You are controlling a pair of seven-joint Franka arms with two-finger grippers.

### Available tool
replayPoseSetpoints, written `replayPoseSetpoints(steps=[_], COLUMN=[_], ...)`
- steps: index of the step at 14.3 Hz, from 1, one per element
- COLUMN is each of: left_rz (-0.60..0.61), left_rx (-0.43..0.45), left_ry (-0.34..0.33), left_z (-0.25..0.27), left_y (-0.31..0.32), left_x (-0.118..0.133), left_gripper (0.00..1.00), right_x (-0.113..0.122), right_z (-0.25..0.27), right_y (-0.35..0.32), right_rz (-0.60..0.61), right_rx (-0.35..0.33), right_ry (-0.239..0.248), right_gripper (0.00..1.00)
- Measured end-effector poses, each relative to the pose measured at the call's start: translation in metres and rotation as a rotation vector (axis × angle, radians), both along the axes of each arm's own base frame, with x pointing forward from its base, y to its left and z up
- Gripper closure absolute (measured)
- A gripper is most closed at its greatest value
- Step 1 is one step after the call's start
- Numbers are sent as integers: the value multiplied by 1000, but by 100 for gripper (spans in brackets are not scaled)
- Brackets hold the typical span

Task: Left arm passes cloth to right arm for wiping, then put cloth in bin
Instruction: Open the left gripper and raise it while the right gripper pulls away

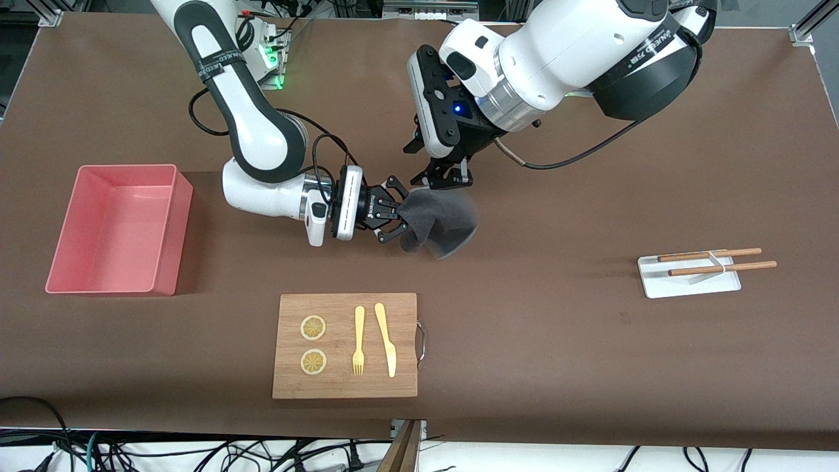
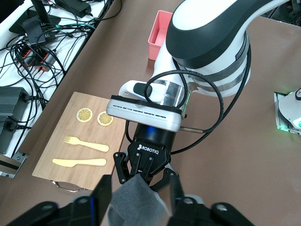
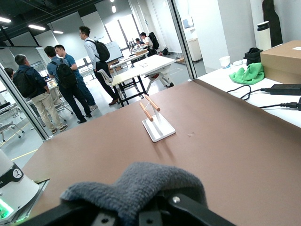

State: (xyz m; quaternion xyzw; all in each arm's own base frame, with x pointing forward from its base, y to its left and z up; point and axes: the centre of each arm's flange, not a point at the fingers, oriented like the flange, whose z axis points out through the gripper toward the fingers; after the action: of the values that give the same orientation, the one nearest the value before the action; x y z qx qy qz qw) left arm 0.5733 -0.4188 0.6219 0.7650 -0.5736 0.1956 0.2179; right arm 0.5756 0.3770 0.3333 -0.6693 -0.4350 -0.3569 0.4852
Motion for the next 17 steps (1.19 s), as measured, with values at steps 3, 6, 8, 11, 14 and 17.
replayPoseSetpoints(steps=[3, 6, 8, 11, 14, 17], left_rz=[1, 28, 75, 188, 375, 548], left_rx=[0, 18, 72, 195, 354, 467], left_ry=[-1, 20, 89, 253, 421, 519], left_z=[0, 9, 17, 23, 3, -49], left_y=[0, 16, 45, 110, 193, 278], left_x=[0, 1, 2, 2, 16, 42], left_gripper=[9, 0, 0, 0, 0, 0], right_x=[3, 9, 11, 5, 3, 5], right_z=[-2, -6, -6, -14, -28, -33], right_y=[-7, -23, -36, -67, -115, -180], right_rz=[3, 43, 63, 107, 169, 217], right_rx=[-21, -132, -216, -339, -467, -577], right_ry=[-1, 28, 60, 87, 98, 113], right_gripper=[98, 98, 98, 98, 98, 98])
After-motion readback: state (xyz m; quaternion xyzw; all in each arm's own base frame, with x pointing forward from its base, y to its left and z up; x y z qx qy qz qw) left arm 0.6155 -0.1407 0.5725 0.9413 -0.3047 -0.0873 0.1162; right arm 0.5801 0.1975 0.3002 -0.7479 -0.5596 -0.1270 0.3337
